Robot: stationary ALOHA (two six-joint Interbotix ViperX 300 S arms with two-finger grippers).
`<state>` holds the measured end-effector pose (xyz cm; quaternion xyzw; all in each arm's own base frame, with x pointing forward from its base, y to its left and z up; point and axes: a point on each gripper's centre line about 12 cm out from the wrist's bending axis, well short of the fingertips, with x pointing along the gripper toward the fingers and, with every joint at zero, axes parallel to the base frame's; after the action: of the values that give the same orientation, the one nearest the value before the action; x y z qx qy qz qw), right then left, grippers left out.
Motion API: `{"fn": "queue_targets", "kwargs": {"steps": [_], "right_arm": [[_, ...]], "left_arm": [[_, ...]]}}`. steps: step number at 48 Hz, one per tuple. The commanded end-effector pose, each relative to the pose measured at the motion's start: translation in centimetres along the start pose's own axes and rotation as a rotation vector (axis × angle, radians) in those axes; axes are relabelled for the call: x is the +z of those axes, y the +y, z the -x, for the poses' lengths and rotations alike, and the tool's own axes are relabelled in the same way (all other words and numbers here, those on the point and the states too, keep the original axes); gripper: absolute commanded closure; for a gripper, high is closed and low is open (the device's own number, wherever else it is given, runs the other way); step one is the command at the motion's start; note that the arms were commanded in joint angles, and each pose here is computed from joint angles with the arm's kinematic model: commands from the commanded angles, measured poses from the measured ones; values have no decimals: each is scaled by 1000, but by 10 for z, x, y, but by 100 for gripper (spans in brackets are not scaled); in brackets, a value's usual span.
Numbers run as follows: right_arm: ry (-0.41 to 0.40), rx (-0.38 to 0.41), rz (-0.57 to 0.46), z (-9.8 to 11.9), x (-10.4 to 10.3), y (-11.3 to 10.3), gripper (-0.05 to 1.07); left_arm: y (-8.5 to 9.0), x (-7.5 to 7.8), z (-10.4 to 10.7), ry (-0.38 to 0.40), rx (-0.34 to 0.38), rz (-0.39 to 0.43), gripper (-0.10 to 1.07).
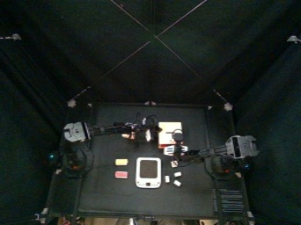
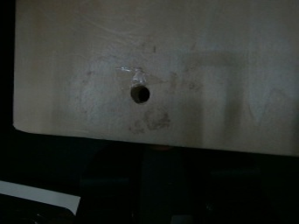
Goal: Grab drawer handle
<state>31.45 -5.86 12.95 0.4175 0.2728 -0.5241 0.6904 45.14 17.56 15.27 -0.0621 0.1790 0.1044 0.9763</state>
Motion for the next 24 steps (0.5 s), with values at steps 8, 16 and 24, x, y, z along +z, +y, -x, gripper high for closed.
{"fn": "queue_targets", "kwargs": {"steps": [8, 16, 24], "right_arm": [[-1, 28, -8, 5, 3, 7, 61], [-2, 34, -12, 7, 4, 9, 61], [-1, 35, -15, 7, 4, 10, 61]], "left_arm": [[3, 5, 0, -3, 13, 0, 49], [5, 2, 0, 22, 28, 0, 49], [5, 2, 0, 32, 36, -2, 49]]}}
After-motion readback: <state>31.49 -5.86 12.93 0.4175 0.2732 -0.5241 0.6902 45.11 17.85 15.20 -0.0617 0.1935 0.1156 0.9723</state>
